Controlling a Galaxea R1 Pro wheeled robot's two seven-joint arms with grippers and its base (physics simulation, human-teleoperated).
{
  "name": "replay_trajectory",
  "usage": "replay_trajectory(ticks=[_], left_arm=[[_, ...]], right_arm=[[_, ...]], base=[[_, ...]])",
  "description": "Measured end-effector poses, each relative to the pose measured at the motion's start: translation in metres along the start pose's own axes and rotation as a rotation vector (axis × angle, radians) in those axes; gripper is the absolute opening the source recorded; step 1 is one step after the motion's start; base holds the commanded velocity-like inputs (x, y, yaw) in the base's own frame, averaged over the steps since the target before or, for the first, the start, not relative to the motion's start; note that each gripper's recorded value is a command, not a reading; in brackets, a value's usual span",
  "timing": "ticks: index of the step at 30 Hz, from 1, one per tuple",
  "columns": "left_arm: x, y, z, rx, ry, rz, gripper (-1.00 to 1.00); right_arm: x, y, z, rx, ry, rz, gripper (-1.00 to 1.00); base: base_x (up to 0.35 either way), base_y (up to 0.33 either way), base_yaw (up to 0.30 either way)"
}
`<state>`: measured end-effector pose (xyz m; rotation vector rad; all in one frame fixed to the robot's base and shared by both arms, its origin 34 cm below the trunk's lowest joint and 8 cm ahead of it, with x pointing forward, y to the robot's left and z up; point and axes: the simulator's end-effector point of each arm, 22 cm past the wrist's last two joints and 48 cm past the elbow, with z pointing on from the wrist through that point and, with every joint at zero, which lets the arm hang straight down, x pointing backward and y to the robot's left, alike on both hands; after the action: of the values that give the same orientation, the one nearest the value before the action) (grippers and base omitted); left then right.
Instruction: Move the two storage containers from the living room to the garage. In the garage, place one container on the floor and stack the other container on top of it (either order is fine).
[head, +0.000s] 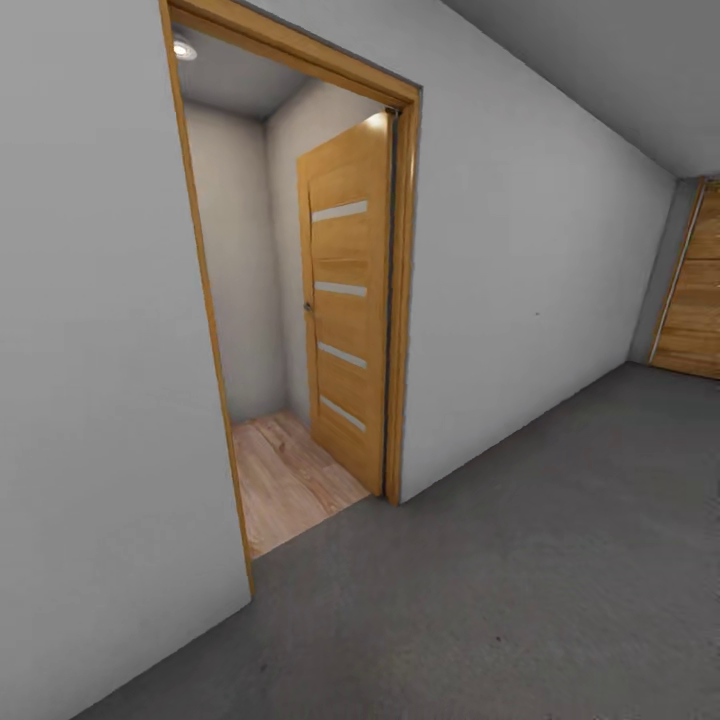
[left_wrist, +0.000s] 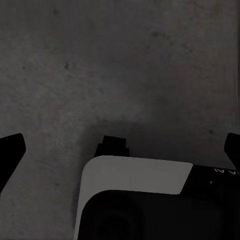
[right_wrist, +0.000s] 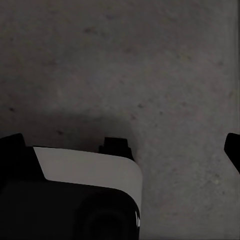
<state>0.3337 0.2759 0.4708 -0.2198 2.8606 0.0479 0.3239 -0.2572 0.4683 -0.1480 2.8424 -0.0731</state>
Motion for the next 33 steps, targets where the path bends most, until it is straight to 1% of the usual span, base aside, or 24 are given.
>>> replay_trajectory(ticks=[6, 9, 20, 27, 33], left_arm=[[0.0000, 0.0000, 0.0000, 0.000, 0.000, -0.001, 1.00], [0.0001, 0.0000, -0.0001, 0.000, 0.000, -0.001, 1.00], [0.0000, 0.0000, -0.0003, 0.000, -0.001, 0.002, 1.00], [0.0000, 0.0000, -0.0003, 0.000, -0.001, 0.002, 1.00], [0.0000, 0.0000, -0.0003, 0.000, -0.001, 0.002, 1.00]], right_arm=[[-0.0001, 0.0006, 0.0000, 0.000, 0.000, 0.000, 1.00], [-0.0001, 0.0010, -0.0001, -0.001, -0.001, 0.000, 1.00], [0.0004, 0.0012, -0.0003, -0.001, 0.002, 0.000, 1.00], [0.0004, 0.0001, -0.0003, 0.000, 0.001, 0.000, 1.00], [0.0002, -0.0003, -0.0002, 0.001, 0.000, 0.000, 1.00]], base=[[0.005, 0.000, -0.020], [0.157, 0.000, -0.003], [0.306, 0.000, -0.003], [0.322, 0.000, -0.182], [0.322, 0.000, -0.040]])
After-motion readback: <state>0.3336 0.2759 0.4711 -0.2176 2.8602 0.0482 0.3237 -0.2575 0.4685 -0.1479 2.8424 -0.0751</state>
